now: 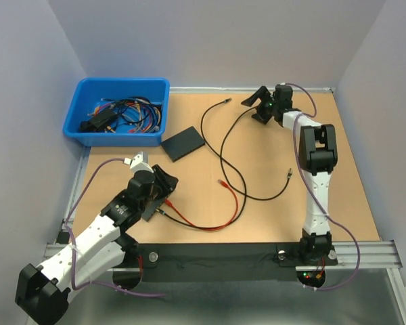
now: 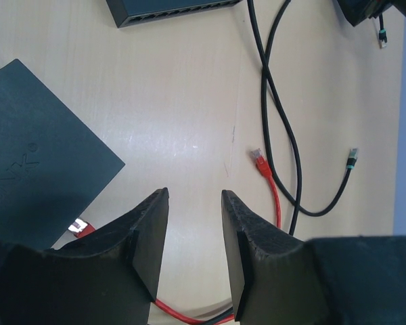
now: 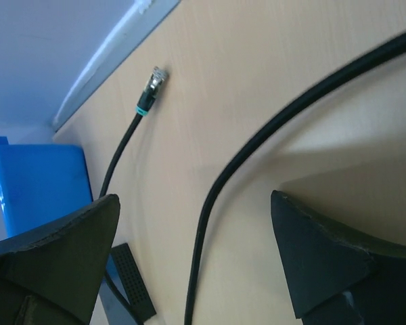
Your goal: Insert the plug into the switch port
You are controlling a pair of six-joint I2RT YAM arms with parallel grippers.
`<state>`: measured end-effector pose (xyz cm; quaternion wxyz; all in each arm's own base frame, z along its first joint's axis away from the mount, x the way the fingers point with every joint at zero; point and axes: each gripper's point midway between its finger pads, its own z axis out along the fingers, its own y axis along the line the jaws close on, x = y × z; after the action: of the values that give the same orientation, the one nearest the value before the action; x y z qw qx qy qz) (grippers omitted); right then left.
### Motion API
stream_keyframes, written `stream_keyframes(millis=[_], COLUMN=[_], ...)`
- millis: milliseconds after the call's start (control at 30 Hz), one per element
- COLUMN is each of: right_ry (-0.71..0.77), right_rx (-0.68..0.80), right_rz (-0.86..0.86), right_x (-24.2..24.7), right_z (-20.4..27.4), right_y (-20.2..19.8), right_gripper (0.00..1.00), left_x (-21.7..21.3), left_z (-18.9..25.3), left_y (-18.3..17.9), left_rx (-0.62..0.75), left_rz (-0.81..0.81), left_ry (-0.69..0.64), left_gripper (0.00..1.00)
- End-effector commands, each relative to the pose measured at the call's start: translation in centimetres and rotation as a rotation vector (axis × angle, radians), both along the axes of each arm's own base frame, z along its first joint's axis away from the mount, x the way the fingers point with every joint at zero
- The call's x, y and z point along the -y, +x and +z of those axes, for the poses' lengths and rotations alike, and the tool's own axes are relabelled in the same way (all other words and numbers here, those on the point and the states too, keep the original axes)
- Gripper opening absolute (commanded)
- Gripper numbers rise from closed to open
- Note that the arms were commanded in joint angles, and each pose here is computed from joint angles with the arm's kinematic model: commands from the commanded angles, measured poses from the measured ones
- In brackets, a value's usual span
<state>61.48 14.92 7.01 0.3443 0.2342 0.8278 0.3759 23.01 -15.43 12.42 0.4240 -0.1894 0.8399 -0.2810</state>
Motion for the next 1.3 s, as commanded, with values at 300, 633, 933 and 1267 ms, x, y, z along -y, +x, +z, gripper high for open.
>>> stream_keyframes(millis=[300, 633, 933, 1267], right_ry=[0.076, 0.091, 0.073, 0.125], right_rx=[-0.108, -0.151, -0.116, 0.05], right_rz=[-0.121, -0.162, -0.119, 0.051], right_x=[-2.5, -3.5, -4.5, -6.9], right_z=[-6.2, -9.1, -9.4, 0.4], right_y=[2.4, 2.2, 2.6, 2.1], right_gripper=[0.86, 0.34, 0.01, 0.0], left_x=[0.0, -0.1, -0.2, -0.3], left_z=[1.1, 1.0, 0.3, 4.3], left_y=[0.8, 0.7, 0.8, 1.9], left_rx=[0.039, 0.04, 0.034, 0.115], left_rz=[0.011, 0.008, 0.002, 0.003], left_ry=[-0.001, 0.008, 0.032, 0.05], left_gripper=[0.48, 0.48, 0.48, 0.48])
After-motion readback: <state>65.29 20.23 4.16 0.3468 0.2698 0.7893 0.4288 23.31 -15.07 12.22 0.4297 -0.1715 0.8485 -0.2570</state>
